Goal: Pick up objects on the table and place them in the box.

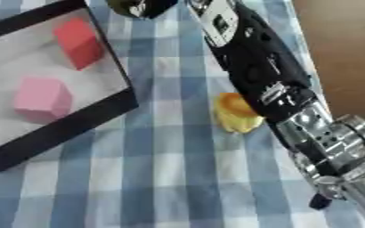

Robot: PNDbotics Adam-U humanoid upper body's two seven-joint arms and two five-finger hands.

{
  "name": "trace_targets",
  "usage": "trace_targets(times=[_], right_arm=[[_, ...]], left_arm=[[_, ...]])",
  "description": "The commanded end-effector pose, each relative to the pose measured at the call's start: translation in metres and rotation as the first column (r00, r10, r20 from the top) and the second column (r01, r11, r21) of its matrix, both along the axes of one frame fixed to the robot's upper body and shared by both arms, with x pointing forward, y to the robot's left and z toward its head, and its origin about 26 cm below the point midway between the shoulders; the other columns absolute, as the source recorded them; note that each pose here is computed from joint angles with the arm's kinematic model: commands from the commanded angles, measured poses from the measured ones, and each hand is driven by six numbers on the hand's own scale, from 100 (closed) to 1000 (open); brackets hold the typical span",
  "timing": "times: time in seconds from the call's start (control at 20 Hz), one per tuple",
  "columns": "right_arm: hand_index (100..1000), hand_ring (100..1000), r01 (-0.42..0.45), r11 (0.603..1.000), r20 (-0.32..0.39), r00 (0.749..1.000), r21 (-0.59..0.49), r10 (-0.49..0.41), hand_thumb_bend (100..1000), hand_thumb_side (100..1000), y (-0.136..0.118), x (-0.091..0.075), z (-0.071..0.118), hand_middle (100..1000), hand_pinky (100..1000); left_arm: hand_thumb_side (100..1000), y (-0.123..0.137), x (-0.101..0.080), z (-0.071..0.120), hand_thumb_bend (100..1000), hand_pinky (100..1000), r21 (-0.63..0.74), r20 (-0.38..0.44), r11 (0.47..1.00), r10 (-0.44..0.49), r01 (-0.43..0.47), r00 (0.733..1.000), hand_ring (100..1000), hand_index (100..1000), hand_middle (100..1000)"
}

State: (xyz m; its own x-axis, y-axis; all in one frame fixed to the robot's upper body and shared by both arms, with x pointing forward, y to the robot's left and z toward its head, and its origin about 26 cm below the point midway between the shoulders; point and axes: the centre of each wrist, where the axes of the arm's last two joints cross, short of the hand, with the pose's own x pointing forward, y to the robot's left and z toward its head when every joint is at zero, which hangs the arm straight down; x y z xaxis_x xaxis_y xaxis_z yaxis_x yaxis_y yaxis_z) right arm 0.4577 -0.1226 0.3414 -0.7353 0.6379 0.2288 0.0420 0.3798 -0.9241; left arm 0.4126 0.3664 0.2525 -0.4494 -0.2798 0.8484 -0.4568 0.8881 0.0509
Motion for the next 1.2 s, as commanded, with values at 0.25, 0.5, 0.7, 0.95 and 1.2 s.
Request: trace_targets(times=[0.25, 0.5, 0.7, 0.95, 1.2], right_arm=[[580, 543, -0.243, 0.97, 0.078, 0.966, -0.029, 0.245, 300, 100, 0.061, -0.054, 0.027, 446, 793], [580, 541, -0.328, 0.944, 0.026, 0.944, -0.027, 0.329, 304, 100, 0.095, -0.068, 0.014, 446, 795], [582, 541, -0.368, 0.929, 0.012, 0.929, -0.038, 0.369, 306, 100, 0.12, -0.077, 0.007, 447, 794], [582, 540, -0.413, 0.909, 0.002, 0.91, -0.051, 0.414, 312, 100, 0.141, -0.089, -0.001, 447, 793], [582, 538, -0.42, 0.906, -0.052, 0.907, -0.053, 0.417, 445, 100, 0.153, -0.091, -0.021, 445, 795]], left_arm=[[892, 0.011, -0.002, 0.008, 311, 796, 0.022, 0.01, 0.999, 0.025, -0.025, 1.0, 804, 908, 745], [894, 0.006, 0.001, 0.004, 311, 796, 0.025, -0.003, 1.0, 0.009, -0.009, 1.0, 803, 908, 744], [896, 0.005, 0.001, 0.001, 311, 796, 0.022, -0.01, 1.0, 0.006, -0.005, 1.0, 803, 908, 744], [898, 0.001, 0.004, -0.001, 311, 796, 0.018, -0.013, 1.0, -0.007, 0.007, 1.0, 803, 908, 743], [899, -0.005, 0.006, -0.002, 310, 797, 0.021, -0.017, 0.999, -0.024, 0.025, 1.0, 804, 908, 744]])
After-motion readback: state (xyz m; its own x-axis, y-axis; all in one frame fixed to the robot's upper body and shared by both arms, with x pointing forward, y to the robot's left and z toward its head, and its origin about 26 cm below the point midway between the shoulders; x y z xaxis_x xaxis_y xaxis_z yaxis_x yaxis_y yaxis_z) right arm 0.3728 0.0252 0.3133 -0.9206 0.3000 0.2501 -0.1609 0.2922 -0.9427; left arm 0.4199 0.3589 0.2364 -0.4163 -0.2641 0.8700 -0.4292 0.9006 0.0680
